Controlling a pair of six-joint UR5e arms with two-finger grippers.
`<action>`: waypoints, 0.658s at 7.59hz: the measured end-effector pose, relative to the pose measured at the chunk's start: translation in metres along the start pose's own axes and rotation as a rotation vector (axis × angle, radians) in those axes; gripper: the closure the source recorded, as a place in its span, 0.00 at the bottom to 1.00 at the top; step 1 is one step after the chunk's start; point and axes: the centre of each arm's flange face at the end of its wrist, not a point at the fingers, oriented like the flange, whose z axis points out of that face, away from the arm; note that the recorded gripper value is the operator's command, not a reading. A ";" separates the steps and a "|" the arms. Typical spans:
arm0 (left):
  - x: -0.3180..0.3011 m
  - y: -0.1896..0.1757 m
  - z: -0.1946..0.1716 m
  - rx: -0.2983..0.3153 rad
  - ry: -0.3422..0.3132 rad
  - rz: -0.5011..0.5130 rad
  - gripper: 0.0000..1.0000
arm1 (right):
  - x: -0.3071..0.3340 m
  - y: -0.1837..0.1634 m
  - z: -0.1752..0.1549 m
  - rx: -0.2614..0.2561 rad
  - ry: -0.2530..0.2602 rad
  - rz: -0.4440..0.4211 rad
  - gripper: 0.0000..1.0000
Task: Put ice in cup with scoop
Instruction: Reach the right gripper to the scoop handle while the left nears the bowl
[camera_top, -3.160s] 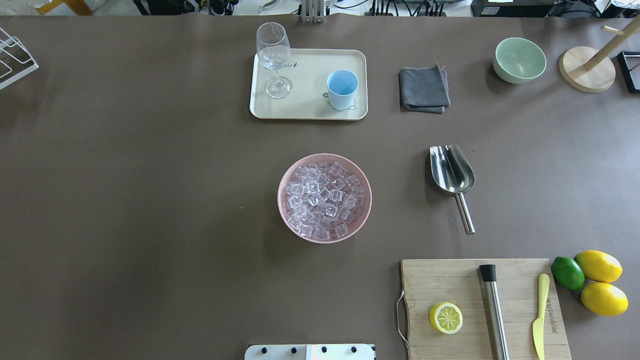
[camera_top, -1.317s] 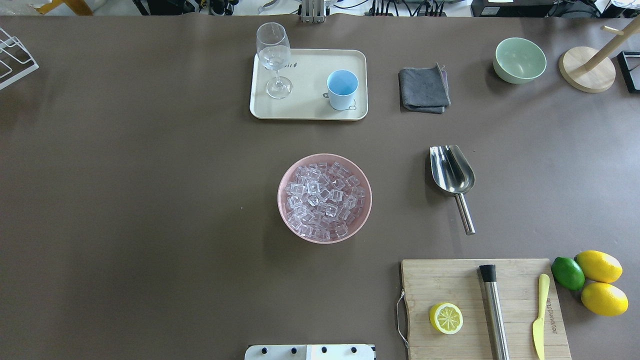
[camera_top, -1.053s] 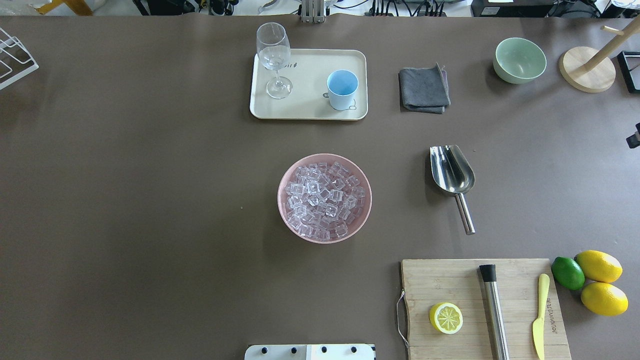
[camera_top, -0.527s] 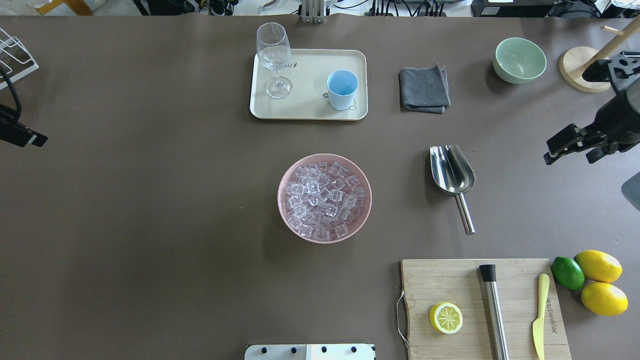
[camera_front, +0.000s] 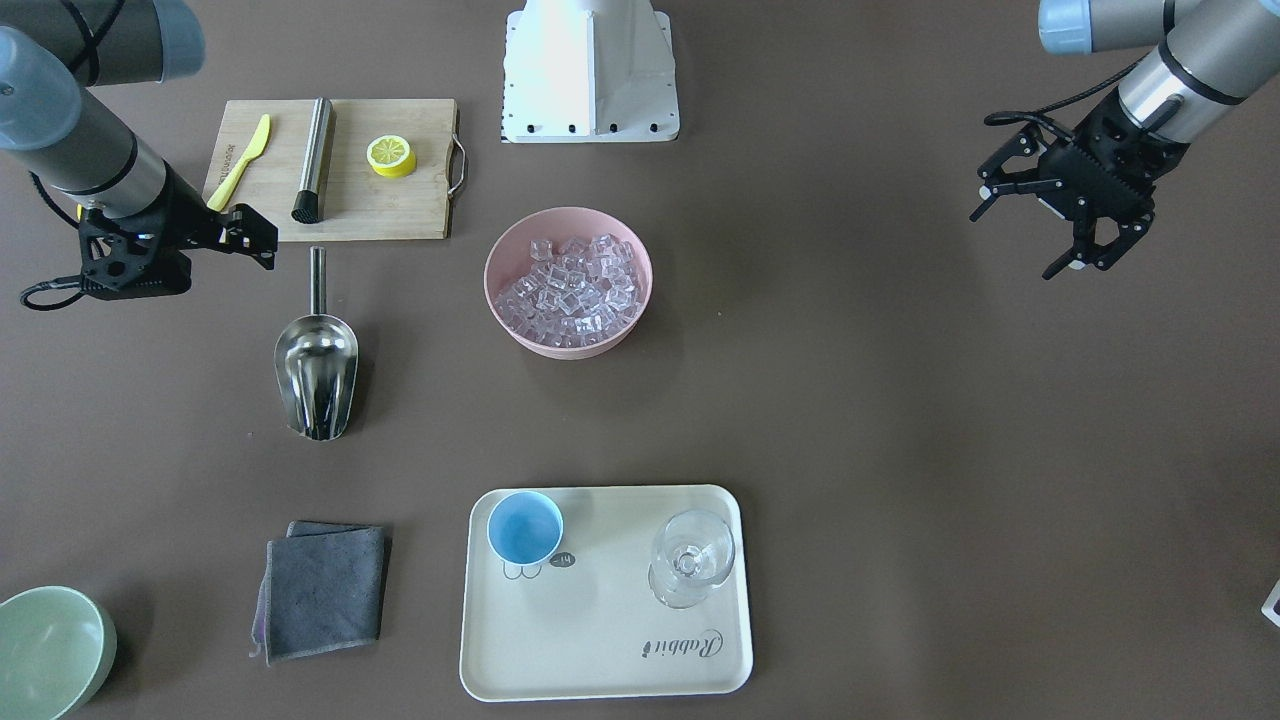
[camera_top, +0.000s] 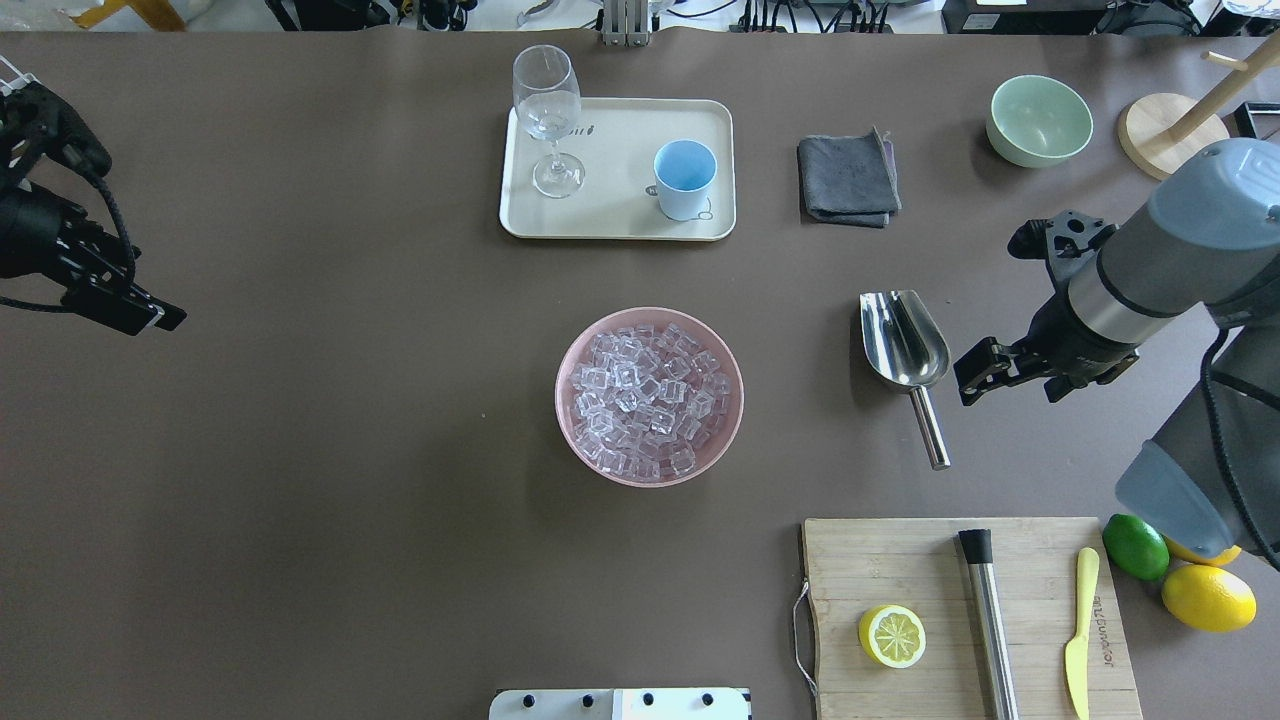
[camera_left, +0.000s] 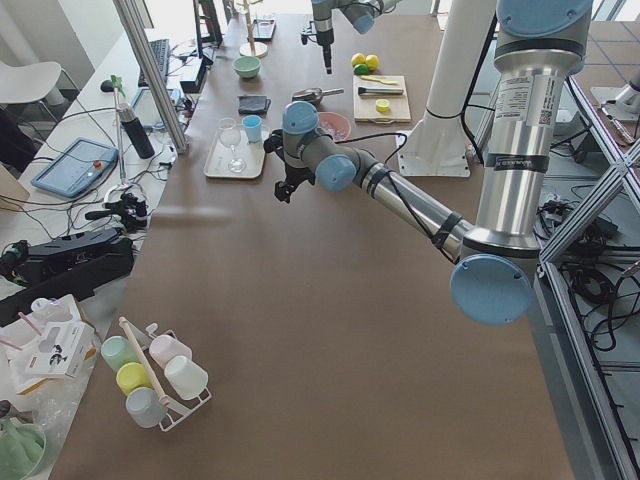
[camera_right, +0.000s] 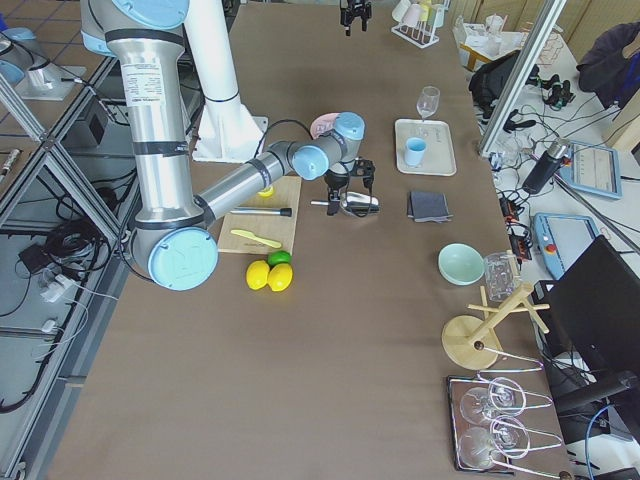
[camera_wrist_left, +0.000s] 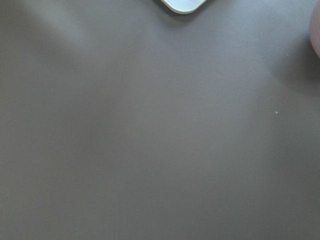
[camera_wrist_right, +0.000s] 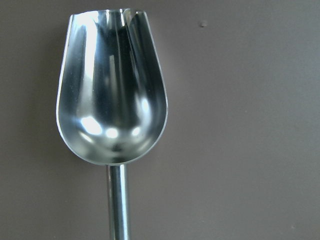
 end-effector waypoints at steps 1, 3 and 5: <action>0.009 -0.013 0.008 0.027 0.019 0.049 0.02 | -0.015 0.009 0.020 0.004 0.000 0.012 0.00; 0.014 -0.043 0.034 0.075 0.045 0.130 0.02 | -0.032 0.019 0.061 0.011 0.000 0.026 0.01; 0.015 -0.070 0.051 0.117 0.043 0.179 0.02 | -0.037 0.023 0.085 0.013 -0.004 0.029 0.06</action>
